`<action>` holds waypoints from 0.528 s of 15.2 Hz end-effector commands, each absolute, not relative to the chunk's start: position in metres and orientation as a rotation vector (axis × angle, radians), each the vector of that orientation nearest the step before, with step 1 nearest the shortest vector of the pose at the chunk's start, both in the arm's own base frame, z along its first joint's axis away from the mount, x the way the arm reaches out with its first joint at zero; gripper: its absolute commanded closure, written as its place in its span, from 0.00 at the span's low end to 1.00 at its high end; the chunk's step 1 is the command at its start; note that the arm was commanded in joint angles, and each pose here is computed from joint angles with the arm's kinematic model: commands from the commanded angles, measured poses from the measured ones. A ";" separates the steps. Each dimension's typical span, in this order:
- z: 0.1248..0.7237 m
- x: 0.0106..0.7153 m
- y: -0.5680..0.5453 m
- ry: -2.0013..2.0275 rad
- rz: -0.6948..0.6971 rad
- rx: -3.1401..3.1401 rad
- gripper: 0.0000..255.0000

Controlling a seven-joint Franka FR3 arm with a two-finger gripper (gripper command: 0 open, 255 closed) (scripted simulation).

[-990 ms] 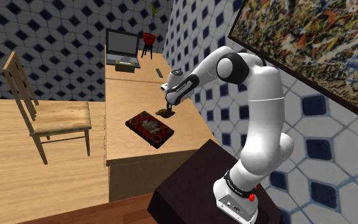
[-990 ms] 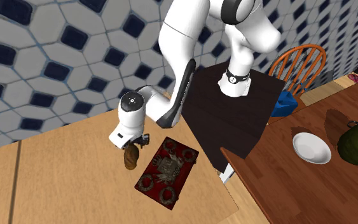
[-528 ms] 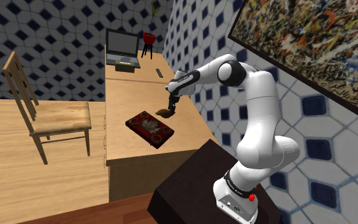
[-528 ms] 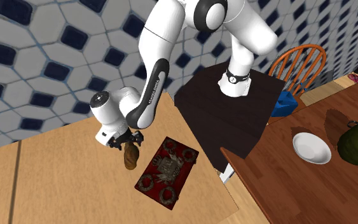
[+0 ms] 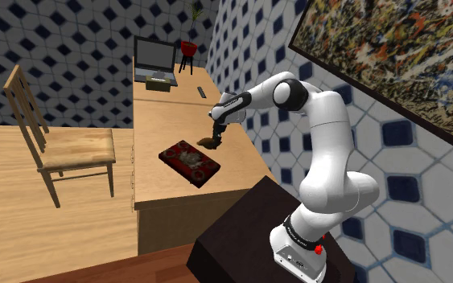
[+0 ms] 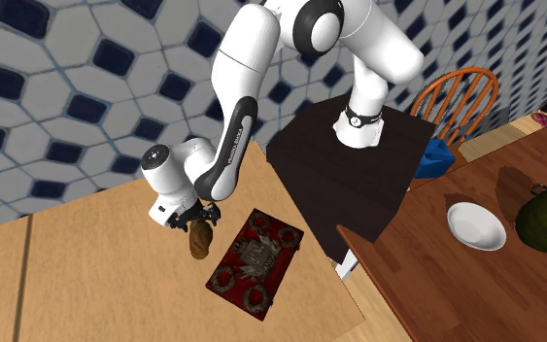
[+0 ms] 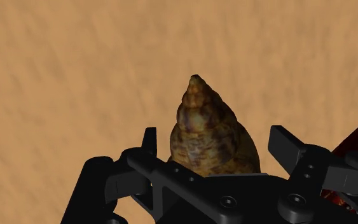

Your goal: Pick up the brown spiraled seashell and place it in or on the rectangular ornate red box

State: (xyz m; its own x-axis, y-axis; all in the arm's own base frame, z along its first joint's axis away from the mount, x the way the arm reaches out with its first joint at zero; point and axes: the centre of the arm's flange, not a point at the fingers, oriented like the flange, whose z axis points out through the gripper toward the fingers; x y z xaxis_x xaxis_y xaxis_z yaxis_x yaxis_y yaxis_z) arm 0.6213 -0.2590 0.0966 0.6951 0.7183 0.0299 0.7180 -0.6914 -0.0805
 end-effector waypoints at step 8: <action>0.096 0.621 -0.259 -1.194 0.006 -2.813 1.00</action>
State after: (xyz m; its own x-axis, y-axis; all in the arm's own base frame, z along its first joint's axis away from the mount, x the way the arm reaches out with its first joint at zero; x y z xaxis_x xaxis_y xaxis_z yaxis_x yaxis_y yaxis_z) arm 0.6210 -0.2596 0.0966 0.6954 0.7180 0.0291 0.7176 -0.6918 -0.0809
